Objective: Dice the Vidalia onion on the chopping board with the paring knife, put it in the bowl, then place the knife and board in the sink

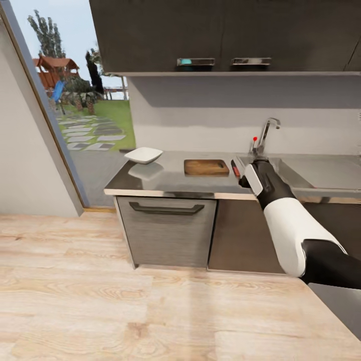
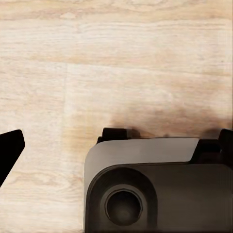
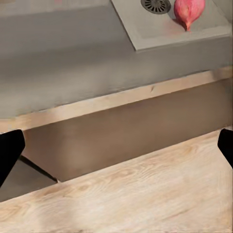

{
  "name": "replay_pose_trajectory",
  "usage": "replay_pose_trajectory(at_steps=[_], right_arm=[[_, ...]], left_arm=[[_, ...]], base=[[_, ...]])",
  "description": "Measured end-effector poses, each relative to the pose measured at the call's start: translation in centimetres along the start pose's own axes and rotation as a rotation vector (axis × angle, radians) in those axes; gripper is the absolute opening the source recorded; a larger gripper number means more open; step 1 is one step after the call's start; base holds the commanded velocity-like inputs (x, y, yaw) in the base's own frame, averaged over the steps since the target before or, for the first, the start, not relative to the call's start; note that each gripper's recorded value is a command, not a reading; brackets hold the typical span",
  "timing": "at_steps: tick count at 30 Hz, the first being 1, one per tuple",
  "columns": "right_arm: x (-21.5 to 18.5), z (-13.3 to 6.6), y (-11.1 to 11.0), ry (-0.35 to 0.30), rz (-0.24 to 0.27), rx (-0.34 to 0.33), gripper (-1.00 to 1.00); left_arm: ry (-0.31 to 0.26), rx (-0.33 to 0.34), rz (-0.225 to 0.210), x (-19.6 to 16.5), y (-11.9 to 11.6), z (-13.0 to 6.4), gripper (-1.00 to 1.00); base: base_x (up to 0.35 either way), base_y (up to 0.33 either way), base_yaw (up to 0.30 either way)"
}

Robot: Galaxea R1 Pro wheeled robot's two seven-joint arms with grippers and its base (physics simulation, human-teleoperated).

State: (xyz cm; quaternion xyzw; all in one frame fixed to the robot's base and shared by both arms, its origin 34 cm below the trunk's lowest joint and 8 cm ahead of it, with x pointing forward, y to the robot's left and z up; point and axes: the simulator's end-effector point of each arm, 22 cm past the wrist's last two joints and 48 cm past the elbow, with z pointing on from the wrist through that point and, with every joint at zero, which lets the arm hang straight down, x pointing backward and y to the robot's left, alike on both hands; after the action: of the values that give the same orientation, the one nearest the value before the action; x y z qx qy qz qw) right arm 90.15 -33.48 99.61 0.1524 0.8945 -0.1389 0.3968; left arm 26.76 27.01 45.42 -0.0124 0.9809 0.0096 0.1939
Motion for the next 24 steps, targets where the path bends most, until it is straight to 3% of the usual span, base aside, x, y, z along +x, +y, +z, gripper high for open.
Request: replay_pose_trajectory(at_steps=[16,18,24], right_arm=[[5.8,4.6,0.7,0.025,0.021,0.030,1.00],[9.0,6.6,1.6,0.014,0.038,0.008,1.00],[14.8,8.7,3.1,0.020,0.039,-0.063,1.00]], left_arm=[[0.005,0.000,0.000,0.3,0.0,0.0,1.00],[0.005,0.000,0.000,0.2,0.0,0.0,1.00],[0.004,-0.001,-0.001,0.2,0.0,-0.1,1.00]], base=[[-0.334,0.000,0.000],[-0.327,0.000,0.000],[-0.160,0.000,0.000]])
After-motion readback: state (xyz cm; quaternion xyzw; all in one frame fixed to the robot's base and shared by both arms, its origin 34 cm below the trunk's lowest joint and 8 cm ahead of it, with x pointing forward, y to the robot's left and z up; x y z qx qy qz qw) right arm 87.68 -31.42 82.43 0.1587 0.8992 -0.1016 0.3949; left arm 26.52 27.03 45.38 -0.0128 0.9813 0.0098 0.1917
